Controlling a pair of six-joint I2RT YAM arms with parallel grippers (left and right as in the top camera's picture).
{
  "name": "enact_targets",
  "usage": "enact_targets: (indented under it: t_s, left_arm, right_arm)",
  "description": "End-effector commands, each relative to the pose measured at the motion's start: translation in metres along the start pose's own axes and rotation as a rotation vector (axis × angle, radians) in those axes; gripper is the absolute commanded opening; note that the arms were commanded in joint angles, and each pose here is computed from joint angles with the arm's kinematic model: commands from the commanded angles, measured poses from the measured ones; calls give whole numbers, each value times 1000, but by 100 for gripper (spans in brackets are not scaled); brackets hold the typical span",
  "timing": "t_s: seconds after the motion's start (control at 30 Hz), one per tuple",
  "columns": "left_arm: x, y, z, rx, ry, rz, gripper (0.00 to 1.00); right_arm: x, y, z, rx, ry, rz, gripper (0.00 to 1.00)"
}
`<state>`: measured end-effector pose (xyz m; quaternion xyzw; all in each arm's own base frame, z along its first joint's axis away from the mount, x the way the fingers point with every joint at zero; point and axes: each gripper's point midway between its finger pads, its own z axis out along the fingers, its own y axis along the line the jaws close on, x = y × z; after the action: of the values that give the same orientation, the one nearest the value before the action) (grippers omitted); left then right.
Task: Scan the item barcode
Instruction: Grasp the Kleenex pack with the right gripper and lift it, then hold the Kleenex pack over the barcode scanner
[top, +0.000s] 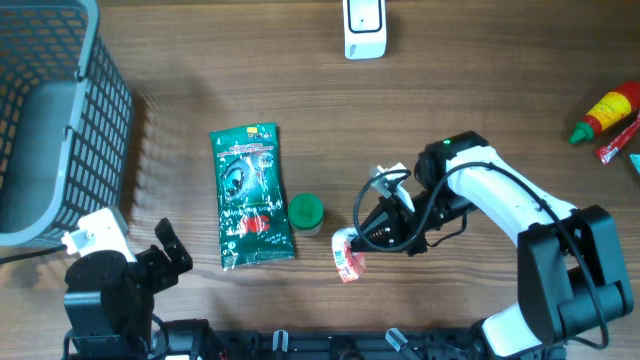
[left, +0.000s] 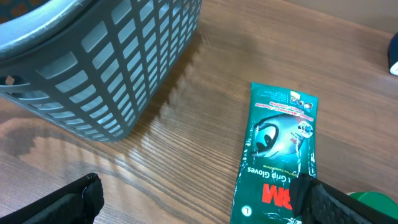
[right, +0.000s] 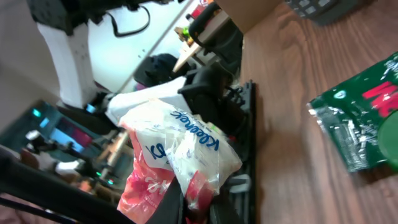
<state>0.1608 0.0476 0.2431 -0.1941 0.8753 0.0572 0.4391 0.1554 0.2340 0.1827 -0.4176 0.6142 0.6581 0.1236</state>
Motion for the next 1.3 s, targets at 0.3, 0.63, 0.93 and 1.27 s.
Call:
enact_targets:
  t_s: [0.3,0.63,0.93,1.27]
  left_arm:
    - [-1,-2,-1,11,-5,3,100]
    - [-1,-2,-1,11,-5,3,100]
    - [-1,-2,-1,11,-5,3,100]
    - [-1,-2,-1,11,-5,3,100]
  right_arm:
    - [-22,-137,-29,531,75,247,4]
    - [-63,-198,-106,1089,72,151,4]
    - [-150,-207,-174,1471,4,-188,4]
    - [-200,-213,-215,1719,-25,-469,4]
